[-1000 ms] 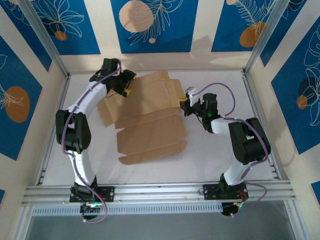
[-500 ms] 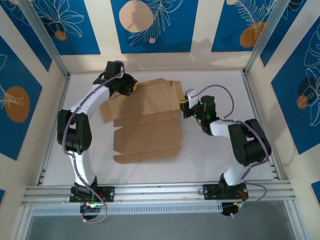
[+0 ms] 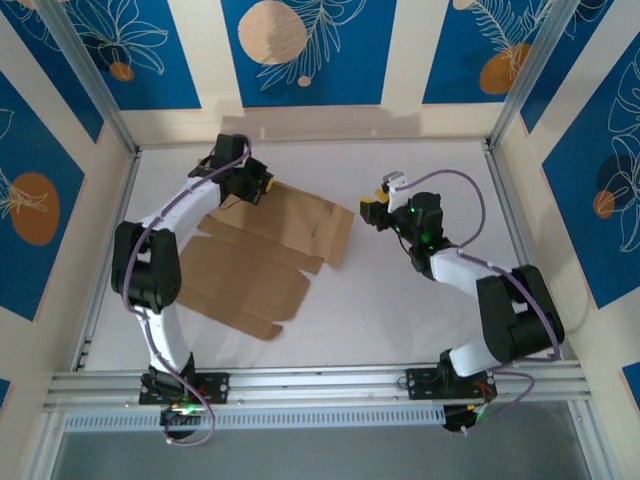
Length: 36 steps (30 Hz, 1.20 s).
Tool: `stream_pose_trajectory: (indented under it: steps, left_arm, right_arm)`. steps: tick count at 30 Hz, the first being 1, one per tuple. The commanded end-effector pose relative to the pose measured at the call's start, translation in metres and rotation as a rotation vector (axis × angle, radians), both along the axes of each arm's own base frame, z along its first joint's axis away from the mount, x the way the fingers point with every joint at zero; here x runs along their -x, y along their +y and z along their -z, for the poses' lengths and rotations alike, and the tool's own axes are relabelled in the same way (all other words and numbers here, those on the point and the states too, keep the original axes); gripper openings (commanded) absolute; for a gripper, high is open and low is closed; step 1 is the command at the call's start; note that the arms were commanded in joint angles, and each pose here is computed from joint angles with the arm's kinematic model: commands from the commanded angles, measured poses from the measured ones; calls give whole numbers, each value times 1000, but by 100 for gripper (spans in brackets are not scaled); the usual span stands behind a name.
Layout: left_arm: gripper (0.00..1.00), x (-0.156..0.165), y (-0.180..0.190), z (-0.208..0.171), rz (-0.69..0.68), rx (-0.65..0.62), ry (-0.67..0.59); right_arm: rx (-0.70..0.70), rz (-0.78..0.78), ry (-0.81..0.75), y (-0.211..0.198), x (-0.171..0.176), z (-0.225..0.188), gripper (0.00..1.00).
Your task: Fold the paper box
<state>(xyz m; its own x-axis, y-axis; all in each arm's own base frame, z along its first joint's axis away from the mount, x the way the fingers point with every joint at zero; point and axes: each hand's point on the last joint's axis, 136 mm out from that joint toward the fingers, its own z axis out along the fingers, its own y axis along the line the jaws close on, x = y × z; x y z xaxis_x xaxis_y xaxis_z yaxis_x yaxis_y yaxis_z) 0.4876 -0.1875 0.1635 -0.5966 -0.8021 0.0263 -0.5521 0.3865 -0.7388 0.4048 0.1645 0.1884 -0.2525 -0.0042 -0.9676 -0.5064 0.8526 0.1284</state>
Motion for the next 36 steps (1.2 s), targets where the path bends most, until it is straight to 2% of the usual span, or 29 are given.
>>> stream_pose_trajectory:
  steps: [1, 5, 9, 12, 14, 16, 19, 23, 25, 28, 32, 34, 36]
  left_arm:
    - [0, 1, 0, -27, -55, 23, -62]
    - [0, 4, -3, -32, -73, 43, -84]
    - [0, 8, -2, -39, -99, 72, -113]
    - [0, 11, -5, -50, -101, 92, -157]
    - [0, 13, -11, -54, -92, 120, -183]
    - [0, 16, -18, -58, -80, 150, -204]
    - [0, 13, -29, -77, -65, 215, -324]
    - [0, 10, -53, -104, 3, 326, -503]
    - [0, 13, -64, -108, 39, 351, -561]
    - [0, 22, -70, -105, 61, 325, -597]
    - [0, 38, -79, -91, 99, 235, -566]
    - [0, 45, -84, -82, 115, 207, -539]
    - [0, 53, -86, -70, 117, 194, -518]
  right_arm:
    - [-46, 109, 83, -13, 9, 2, 51]
    - [-77, 169, 188, -18, 11, -5, 51]
    - [-135, 116, 375, -3, 18, -15, 49]
    - [-156, 150, 459, -5, 20, -20, 50]
    - [-233, 181, 492, -11, 19, -28, 52]
    - [-356, 150, 604, -10, 18, -40, 56]
    - [-436, 56, 767, 11, 21, -59, 55]
    - [-434, 76, 778, 22, 30, -76, 52]
    - [-483, 70, 824, 25, 36, -82, 52]
    - [-538, 27, 901, 33, 45, -83, 54]
    - [-466, -13, 904, 52, 50, -80, 60]
    - [-448, 5, 919, 56, 48, -77, 61]
    - [-489, 58, 938, 54, 42, -72, 62]
